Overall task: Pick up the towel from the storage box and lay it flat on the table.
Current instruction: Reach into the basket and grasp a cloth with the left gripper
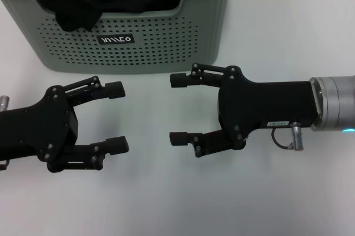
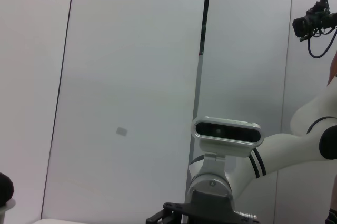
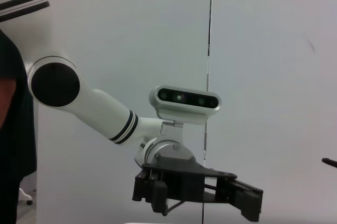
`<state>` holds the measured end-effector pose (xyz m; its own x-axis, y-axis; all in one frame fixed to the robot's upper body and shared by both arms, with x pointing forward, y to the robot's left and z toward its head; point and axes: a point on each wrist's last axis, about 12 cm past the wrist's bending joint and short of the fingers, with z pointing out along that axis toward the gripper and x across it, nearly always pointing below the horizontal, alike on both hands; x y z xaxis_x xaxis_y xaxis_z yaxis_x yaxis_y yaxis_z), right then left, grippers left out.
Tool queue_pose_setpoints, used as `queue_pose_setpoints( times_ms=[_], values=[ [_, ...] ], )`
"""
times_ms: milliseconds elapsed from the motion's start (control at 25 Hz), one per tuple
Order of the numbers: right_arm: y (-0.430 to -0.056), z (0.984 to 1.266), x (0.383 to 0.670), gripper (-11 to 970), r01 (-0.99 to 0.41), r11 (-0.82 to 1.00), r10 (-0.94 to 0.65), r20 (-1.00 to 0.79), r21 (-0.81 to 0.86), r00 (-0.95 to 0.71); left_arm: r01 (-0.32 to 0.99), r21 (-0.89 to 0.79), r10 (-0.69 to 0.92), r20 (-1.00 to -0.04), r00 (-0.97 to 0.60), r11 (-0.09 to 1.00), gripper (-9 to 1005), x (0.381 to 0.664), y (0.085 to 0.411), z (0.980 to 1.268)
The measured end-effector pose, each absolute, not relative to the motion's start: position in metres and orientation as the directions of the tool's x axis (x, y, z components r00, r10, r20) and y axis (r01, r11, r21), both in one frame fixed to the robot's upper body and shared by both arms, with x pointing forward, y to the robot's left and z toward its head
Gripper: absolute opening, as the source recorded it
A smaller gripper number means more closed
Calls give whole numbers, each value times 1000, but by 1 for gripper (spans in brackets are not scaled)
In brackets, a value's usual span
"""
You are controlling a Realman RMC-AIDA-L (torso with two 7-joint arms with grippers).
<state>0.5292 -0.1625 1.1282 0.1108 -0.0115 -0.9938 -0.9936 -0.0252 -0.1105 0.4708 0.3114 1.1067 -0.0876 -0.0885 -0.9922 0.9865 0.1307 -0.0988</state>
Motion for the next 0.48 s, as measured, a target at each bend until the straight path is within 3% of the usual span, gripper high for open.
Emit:
queue_pose_setpoints(
  times_ms=[480],
  values=[
    [-159, 1125, 526, 885, -993, -45, -22, -993, -112, 113, 988, -83, -59, -995, -76, 132, 880, 480, 310, 1109]
  ],
)
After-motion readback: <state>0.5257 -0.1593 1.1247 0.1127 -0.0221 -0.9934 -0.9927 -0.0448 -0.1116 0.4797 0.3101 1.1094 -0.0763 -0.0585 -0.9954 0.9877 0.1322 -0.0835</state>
